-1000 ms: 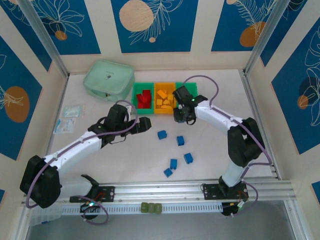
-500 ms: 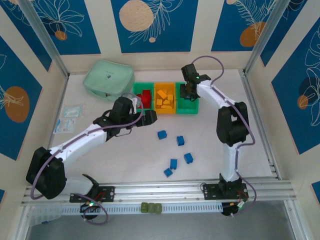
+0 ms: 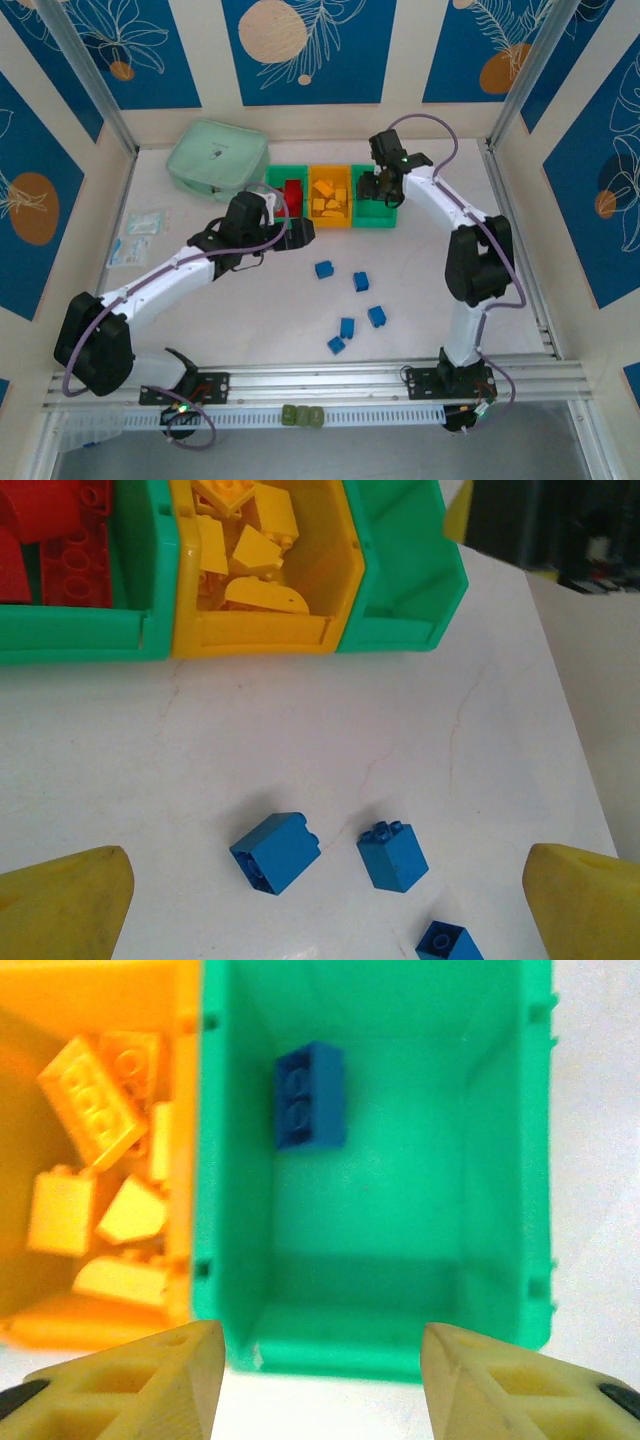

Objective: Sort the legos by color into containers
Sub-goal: Place the lego in the container, then pick up the lego from the center of the table.

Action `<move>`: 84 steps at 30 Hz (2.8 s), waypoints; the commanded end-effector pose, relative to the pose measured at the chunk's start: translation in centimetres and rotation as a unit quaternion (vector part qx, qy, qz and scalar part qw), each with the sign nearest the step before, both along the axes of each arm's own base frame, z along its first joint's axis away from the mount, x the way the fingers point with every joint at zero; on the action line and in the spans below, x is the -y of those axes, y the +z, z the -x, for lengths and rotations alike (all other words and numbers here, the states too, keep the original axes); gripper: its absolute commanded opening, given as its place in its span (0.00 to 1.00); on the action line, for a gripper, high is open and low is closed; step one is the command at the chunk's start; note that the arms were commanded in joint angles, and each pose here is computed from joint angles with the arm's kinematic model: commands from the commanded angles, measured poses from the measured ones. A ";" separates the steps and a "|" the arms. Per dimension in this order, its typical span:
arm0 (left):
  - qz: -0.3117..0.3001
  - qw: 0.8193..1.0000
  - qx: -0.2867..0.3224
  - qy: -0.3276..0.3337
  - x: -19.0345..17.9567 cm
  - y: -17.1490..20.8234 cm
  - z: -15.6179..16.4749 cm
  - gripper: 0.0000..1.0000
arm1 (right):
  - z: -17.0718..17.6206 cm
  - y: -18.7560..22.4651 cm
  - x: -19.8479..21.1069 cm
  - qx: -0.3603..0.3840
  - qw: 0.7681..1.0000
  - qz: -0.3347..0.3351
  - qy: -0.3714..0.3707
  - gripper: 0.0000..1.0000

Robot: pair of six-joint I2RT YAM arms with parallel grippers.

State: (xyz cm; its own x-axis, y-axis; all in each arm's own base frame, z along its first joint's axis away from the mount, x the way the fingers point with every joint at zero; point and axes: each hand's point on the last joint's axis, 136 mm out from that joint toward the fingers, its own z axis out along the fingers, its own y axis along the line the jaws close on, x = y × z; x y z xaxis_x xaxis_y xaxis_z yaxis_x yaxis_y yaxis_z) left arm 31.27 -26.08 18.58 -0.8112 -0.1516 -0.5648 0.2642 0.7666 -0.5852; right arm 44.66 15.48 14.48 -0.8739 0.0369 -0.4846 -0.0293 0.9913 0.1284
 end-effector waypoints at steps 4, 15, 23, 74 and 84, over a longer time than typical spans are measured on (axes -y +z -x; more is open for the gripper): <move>-0.022 1.000 0.012 0.006 -1.1 -0.5 0.8 0.99 | 5.6 0.4 -2.9 -0.022 0.998 -0.040 0.045 0.58; -0.056 0.997 -0.002 0.046 -4.6 -2.5 3.1 0.99 | 13.1 -2.5 -6.9 -0.085 0.990 -0.036 0.107 0.63; -0.083 0.993 -0.002 0.086 -7.4 -3.4 4.5 0.99 | 16.8 -5.4 -9.9 -0.119 0.984 -0.030 0.128 0.68; -0.079 0.992 -0.005 0.100 -8.3 -3.1 5.0 0.99 | 14.2 -5.5 -12.4 -0.097 0.986 -0.024 0.135 0.44; -0.063 0.997 0.005 0.033 -4.6 -1.2 3.0 0.99 | 8.7 -1.5 -6.6 -0.039 0.996 -0.027 0.071 0.45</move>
